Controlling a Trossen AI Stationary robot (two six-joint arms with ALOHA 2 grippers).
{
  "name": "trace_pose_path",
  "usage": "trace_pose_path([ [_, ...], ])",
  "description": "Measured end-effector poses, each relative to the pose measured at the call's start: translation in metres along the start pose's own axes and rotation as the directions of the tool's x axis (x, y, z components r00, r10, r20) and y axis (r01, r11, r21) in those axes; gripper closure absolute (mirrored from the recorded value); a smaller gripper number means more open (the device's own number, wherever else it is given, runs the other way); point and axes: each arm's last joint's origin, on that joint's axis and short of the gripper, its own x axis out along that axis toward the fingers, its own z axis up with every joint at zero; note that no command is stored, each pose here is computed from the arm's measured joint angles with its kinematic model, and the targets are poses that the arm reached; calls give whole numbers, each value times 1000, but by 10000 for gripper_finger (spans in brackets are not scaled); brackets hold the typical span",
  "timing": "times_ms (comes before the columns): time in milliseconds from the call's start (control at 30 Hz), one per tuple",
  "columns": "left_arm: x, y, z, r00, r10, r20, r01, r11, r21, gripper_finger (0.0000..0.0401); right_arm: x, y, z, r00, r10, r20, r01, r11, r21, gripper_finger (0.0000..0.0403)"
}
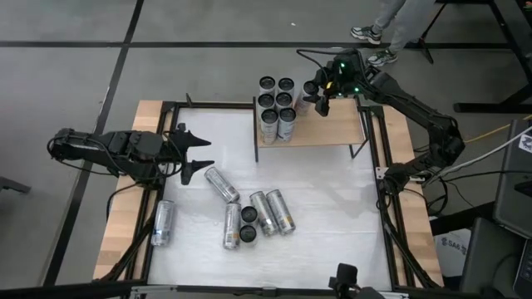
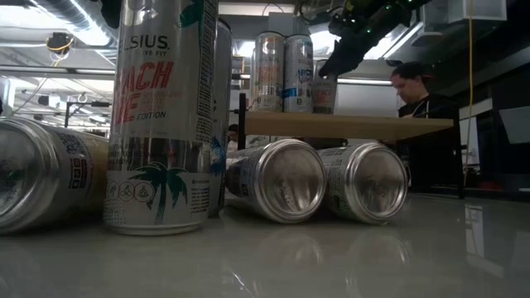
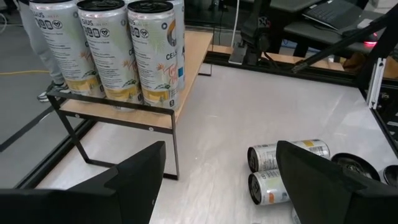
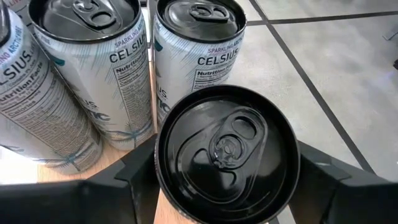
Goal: Place canned beverage on shelf
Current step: Put the pink soda can on the shelf
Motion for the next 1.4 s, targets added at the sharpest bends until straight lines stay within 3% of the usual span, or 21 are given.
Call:
trace_pose_path([
  [533,0,0,0,1000,0,-1,0,1000,1,106,1,-1,1,1000,-8,14,8,1000,-3,118],
  [1400,0,0,0,1000,-1,-1,1,1000,1,106,1,-1,1,1000,-10,17,11,1000,-4,118],
])
